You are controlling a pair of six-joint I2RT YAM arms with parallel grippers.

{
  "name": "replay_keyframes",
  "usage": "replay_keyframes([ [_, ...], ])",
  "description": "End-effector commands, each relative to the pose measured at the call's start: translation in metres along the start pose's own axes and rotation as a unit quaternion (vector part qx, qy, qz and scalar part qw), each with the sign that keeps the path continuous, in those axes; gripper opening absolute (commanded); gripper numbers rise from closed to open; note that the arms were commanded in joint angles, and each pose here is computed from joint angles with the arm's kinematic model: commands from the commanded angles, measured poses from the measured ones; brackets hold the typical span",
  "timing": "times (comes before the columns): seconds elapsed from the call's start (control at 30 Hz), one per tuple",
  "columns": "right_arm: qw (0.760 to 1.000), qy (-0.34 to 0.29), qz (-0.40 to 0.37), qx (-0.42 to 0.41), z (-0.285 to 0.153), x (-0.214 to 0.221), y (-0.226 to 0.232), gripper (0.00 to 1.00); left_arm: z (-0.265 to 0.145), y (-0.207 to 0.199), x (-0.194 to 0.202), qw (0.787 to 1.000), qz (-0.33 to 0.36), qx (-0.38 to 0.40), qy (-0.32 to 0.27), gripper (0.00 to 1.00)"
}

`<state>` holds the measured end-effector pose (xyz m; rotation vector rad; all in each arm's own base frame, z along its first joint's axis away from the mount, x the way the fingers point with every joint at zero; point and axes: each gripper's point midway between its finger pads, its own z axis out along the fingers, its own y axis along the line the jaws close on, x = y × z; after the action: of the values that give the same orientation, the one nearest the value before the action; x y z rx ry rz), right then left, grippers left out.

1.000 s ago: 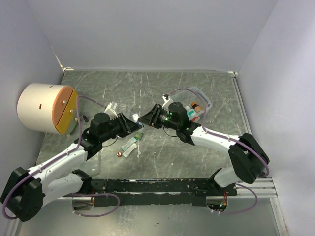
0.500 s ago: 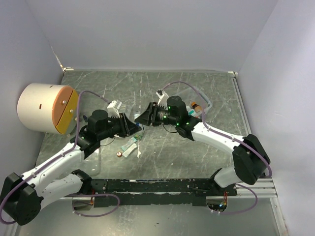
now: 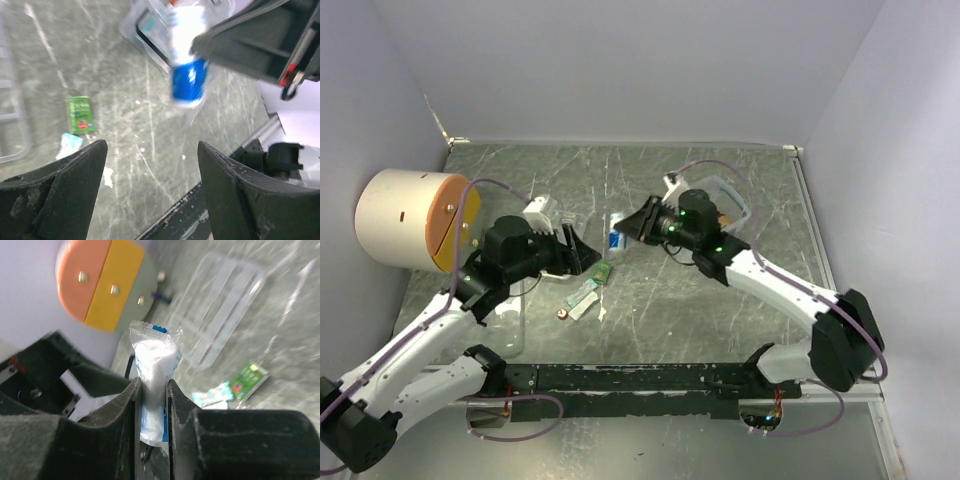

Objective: Organize the medicine kit

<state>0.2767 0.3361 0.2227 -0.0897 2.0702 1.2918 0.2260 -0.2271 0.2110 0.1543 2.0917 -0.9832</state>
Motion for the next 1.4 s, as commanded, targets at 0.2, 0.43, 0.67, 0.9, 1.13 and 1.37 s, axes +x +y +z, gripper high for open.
replay_keyframes([
  [0.2,0.918,-0.285,0.008,0.277,-0.097,-0.141,-0.082,0.17,-0.089,0.034,-0.048,0.977,0.080,-0.170,-0.101,0.82],
  [0.43,0.860,-0.341,0.024,0.379,-0.129,-0.181,-0.129,0.18,-0.112,0.042,-0.044,0.968,0.118,-0.172,-0.142,0.83],
  [0.67,0.822,-0.335,0.058,0.456,-0.113,-0.188,-0.189,0.15,-0.111,0.049,-0.041,0.966,0.118,-0.183,-0.139,0.84],
  [0.9,0.799,-0.326,0.094,0.496,-0.087,-0.180,-0.230,0.15,-0.098,0.044,-0.034,0.972,0.131,-0.160,-0.112,0.85],
  [1.13,0.786,-0.319,0.109,0.519,-0.068,-0.172,-0.261,0.16,-0.096,0.047,-0.032,0.972,0.128,-0.166,-0.108,0.86],
  [1.37,0.766,-0.313,0.123,0.548,-0.060,-0.165,-0.289,0.16,-0.093,0.050,-0.031,0.971,0.127,-0.172,-0.103,0.86],
])
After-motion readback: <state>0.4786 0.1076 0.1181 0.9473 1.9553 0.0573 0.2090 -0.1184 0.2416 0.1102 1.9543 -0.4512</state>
